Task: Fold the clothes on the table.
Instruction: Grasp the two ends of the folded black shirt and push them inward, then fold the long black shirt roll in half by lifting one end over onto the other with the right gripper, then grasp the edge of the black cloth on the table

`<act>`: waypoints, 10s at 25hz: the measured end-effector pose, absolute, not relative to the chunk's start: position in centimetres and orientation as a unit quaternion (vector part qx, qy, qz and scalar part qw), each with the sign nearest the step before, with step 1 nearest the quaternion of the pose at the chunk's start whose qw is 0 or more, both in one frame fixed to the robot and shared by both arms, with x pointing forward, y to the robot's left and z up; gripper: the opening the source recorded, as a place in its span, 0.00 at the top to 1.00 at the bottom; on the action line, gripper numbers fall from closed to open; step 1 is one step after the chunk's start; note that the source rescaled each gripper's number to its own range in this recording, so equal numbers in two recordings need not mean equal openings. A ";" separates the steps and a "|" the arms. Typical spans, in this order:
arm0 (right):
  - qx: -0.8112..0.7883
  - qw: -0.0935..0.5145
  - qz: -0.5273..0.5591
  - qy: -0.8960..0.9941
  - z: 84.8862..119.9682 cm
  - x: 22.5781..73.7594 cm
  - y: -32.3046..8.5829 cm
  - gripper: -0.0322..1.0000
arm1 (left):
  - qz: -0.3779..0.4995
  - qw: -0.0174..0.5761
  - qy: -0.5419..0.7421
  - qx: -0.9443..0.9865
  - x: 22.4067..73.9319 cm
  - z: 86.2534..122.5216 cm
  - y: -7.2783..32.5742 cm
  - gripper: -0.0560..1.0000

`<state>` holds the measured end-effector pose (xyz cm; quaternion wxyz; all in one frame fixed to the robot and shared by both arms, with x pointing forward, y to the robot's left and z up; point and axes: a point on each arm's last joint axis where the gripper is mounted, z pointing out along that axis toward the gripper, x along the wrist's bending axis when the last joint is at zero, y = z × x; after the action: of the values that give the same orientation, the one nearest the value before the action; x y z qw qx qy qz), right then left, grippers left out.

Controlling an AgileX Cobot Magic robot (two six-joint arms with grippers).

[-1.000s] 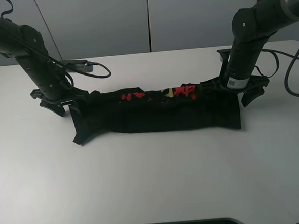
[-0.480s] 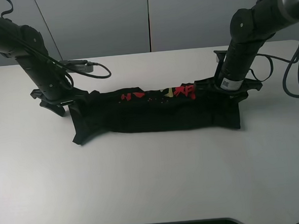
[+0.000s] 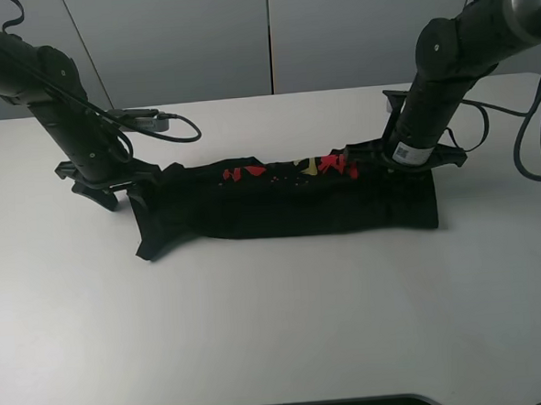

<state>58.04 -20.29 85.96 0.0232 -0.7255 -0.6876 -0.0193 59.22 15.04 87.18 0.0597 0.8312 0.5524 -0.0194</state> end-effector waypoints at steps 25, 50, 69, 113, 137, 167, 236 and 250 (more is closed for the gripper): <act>-0.695 0.007 0.002 -0.719 85.9 58.1 -21.4 0.16 | -0.020 0.060 0.553 0.831 59.2 87.2 15.0 0.09; -0.745 0.028 0.004 -0.666 85.5 56.8 -21.3 0.01 | -0.021 0.058 0.553 0.831 59.2 87.1 15.0 0.09; -0.770 0.047 -0.050 -0.635 85.3 56.2 -20.4 0.82 | -0.021 0.055 0.548 0.835 59.2 87.0 15.1 0.09; -0.638 0.202 -0.120 -0.733 94.5 57.9 -17.2 0.85 | -0.018 0.052 0.543 0.838 59.3 87.0 15.1 0.09; -0.630 0.297 -0.270 -0.665 91.8 58.0 -7.4 0.85 | -0.021 0.054 0.547 0.835 59.3 87.0 15.1 0.09; -0.656 0.286 -0.328 -0.617 86.9 57.5 -2.2 0.85 | -0.031 0.092 0.562 0.821 60.2 89.7 14.2 0.09; -0.596 -0.099 -0.143 -0.784 96.8 53.3 -20.7 0.00 | 0.040 0.031 0.341 0.939 54.5 98.0 -1.7 0.09; -0.595 -0.103 -0.147 -0.784 96.8 53.4 -20.7 0.00 | 0.091 -0.007 0.374 0.923 58.7 97.2 2.6 0.09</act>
<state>53.42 -20.65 96.84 -0.1031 -0.5947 -0.7836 -0.1470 58.71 2.64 97.22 -0.0066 0.9228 0.3743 0.0910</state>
